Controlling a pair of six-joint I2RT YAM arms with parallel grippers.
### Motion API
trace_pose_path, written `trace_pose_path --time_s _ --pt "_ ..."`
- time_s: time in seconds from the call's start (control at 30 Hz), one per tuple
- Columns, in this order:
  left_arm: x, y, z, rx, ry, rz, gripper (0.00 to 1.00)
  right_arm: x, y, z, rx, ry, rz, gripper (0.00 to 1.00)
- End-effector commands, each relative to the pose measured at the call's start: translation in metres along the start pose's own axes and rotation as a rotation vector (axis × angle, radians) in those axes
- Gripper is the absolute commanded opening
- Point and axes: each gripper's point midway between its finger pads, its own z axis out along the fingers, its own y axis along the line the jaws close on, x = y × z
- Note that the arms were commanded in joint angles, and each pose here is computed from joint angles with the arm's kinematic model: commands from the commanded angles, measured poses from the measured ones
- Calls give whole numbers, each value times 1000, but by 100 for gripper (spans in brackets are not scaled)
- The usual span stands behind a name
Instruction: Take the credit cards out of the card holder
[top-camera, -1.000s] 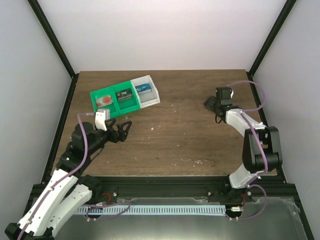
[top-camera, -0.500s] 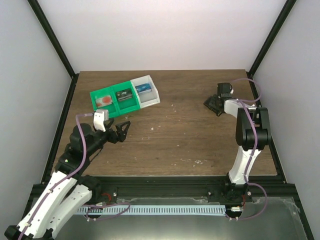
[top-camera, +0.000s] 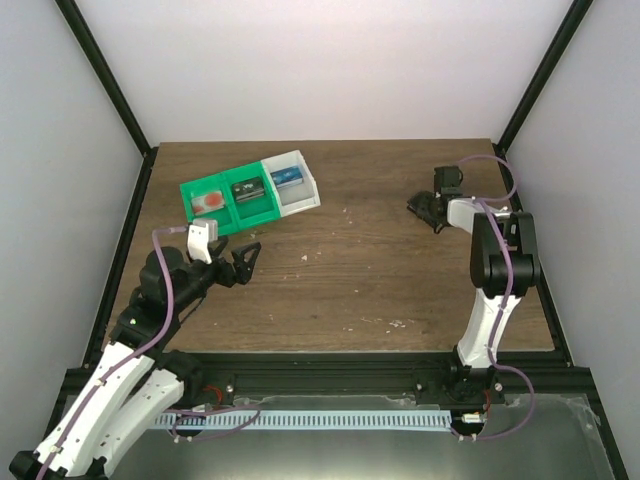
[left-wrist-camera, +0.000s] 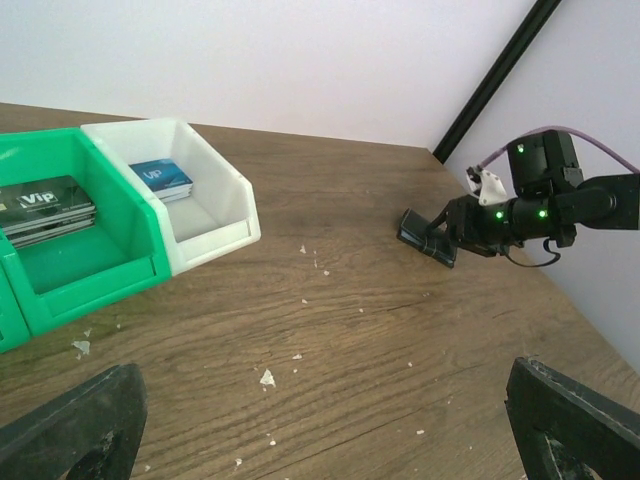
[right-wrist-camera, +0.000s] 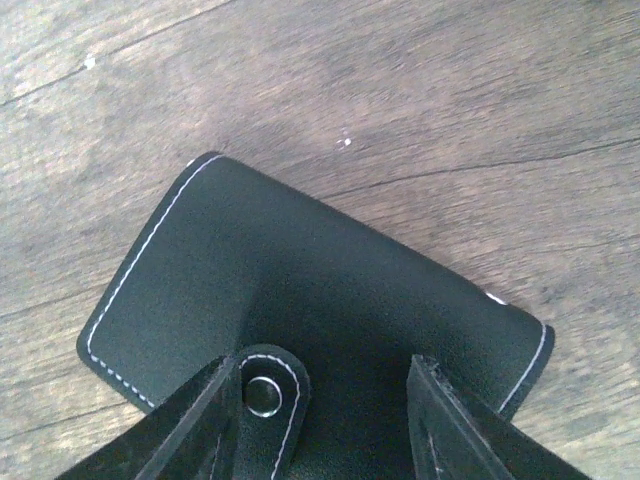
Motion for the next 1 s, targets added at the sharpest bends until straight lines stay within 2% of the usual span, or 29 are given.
trace_pose_path --time_s 0.0,0.4,0.67,0.97 --pt "2 2 0 0 -4 11 100 50 19 0 -30 168 -114 47" --pt "2 -1 1 14 -3 16 100 111 58 -47 -146 239 -249 45" --pt "3 -1 1 16 -1 19 100 212 112 -94 -302 390 -424 45" --pt "4 0 2 13 4 16 100 278 143 -148 -436 463 -569 45"
